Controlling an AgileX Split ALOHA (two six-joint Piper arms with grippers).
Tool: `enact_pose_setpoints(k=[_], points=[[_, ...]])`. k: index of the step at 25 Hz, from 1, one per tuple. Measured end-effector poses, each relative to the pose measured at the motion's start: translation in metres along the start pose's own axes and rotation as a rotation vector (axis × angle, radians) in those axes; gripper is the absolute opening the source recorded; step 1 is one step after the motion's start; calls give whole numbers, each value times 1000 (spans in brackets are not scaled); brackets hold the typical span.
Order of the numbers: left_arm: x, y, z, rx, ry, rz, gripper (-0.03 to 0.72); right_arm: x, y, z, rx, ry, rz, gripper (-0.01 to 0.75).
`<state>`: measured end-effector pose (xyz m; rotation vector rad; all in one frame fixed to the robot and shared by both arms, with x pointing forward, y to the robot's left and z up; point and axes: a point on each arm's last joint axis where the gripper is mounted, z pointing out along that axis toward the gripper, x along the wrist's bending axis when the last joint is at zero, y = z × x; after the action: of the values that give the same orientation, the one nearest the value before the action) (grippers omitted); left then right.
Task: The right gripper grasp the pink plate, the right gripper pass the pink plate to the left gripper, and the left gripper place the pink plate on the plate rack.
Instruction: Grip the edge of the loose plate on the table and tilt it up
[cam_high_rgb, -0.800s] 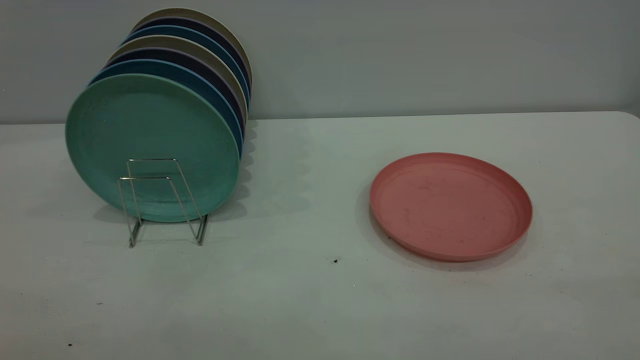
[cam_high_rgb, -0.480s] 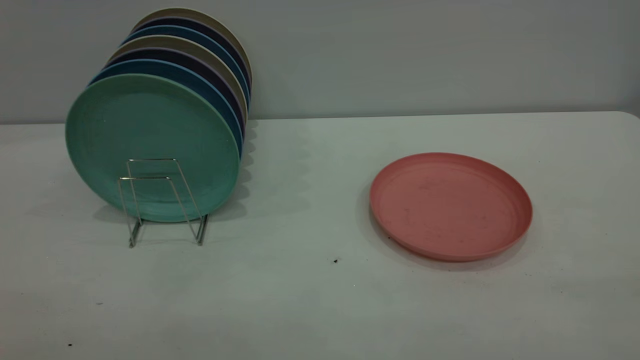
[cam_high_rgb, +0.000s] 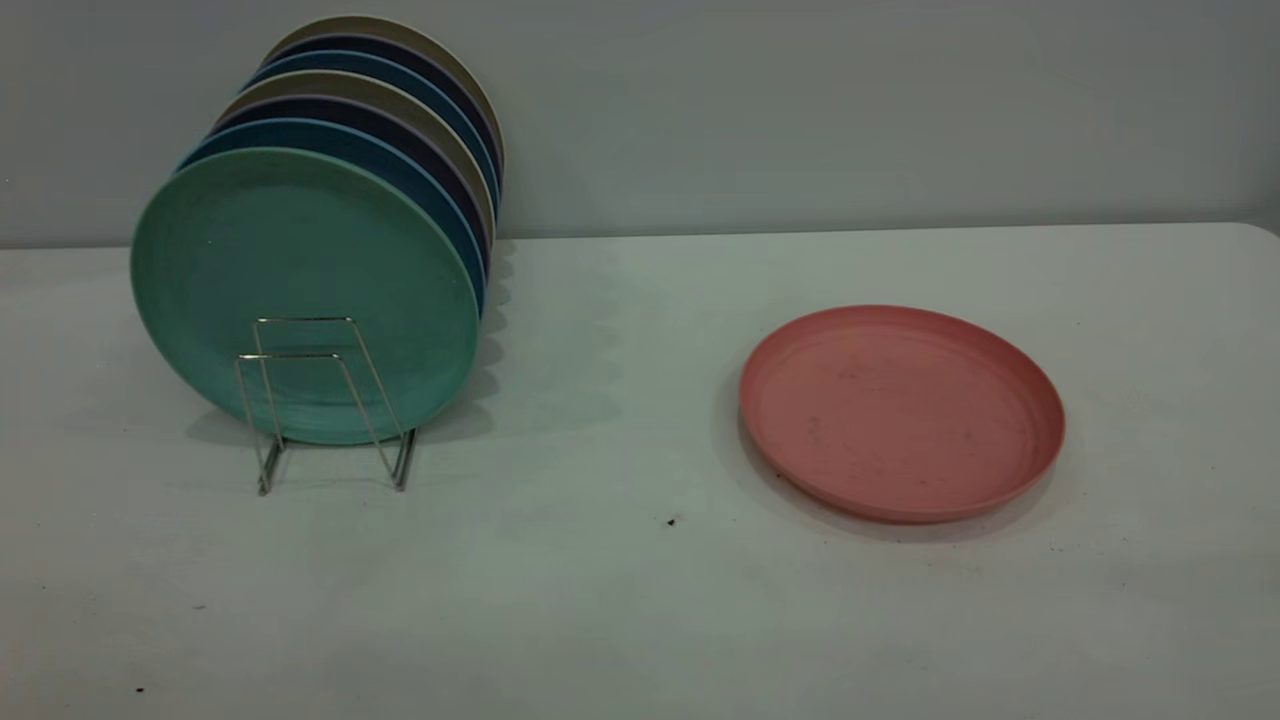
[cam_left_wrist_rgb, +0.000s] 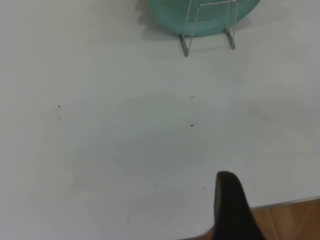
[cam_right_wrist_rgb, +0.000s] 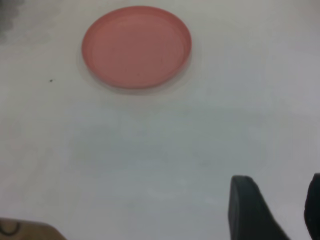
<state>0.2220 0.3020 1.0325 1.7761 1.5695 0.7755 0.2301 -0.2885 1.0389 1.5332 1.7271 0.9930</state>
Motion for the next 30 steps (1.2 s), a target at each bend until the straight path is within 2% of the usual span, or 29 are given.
enact_pose_setpoints(k=[24,27,30], points=[[0,0,0,0,0,-18,453,0,0,0,-2,3,2,293],[0,8,-1,22,2,-83,465,3,9,-1,17,40,21,323],[3,29,5,68,21,-86,514,4,29,5,61,66,41,391]])
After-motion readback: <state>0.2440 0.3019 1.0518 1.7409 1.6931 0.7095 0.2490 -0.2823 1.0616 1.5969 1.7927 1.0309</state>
